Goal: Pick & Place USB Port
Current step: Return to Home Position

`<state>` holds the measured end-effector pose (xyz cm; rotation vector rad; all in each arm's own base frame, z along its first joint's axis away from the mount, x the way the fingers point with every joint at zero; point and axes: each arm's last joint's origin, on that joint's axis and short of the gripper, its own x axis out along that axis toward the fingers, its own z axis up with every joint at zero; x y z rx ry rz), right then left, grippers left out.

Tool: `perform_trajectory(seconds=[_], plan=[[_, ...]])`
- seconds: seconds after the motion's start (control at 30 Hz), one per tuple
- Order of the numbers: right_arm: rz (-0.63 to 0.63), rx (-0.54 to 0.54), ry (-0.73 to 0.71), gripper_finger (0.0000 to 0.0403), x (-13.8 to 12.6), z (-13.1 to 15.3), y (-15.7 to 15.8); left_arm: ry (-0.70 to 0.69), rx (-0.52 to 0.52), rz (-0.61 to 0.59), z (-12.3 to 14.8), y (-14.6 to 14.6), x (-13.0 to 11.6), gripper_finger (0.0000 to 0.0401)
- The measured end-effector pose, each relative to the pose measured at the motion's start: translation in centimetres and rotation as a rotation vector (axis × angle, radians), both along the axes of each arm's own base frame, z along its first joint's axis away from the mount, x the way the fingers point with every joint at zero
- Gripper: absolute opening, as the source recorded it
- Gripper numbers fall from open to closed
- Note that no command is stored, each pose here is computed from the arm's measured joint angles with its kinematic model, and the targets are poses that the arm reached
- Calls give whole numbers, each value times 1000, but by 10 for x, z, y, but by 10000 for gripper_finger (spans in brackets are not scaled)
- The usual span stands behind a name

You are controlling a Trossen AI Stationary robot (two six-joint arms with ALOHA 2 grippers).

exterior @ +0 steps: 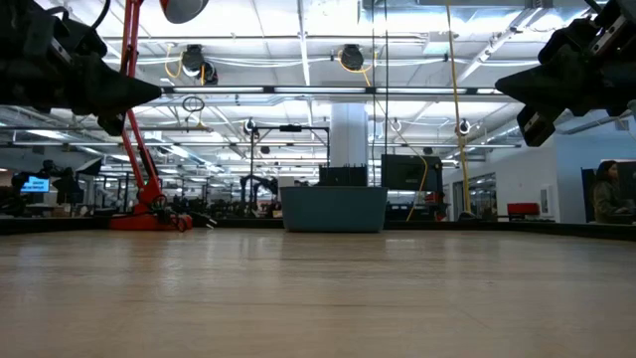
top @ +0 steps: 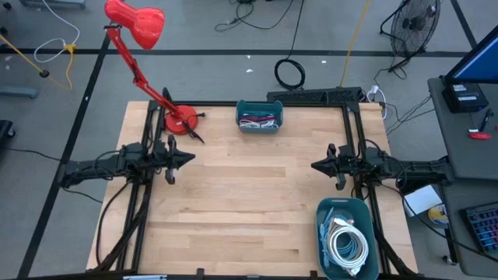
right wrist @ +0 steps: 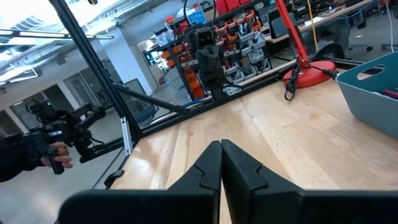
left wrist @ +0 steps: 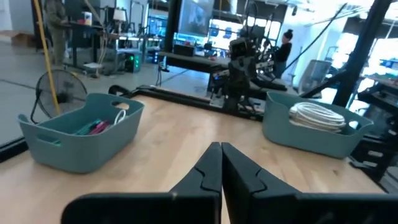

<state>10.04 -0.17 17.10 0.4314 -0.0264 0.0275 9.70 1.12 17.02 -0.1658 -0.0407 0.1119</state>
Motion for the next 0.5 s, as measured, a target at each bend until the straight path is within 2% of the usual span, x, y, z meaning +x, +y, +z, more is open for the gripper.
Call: perform_trajectory(seconds=[0.23,0.5], plan=[[0,0,0,0,0,0,0,-2,-129,29,-1,2,0,22],[0,0,1,0,0,0,0,-9,-182,40,-1,2,0,32]])
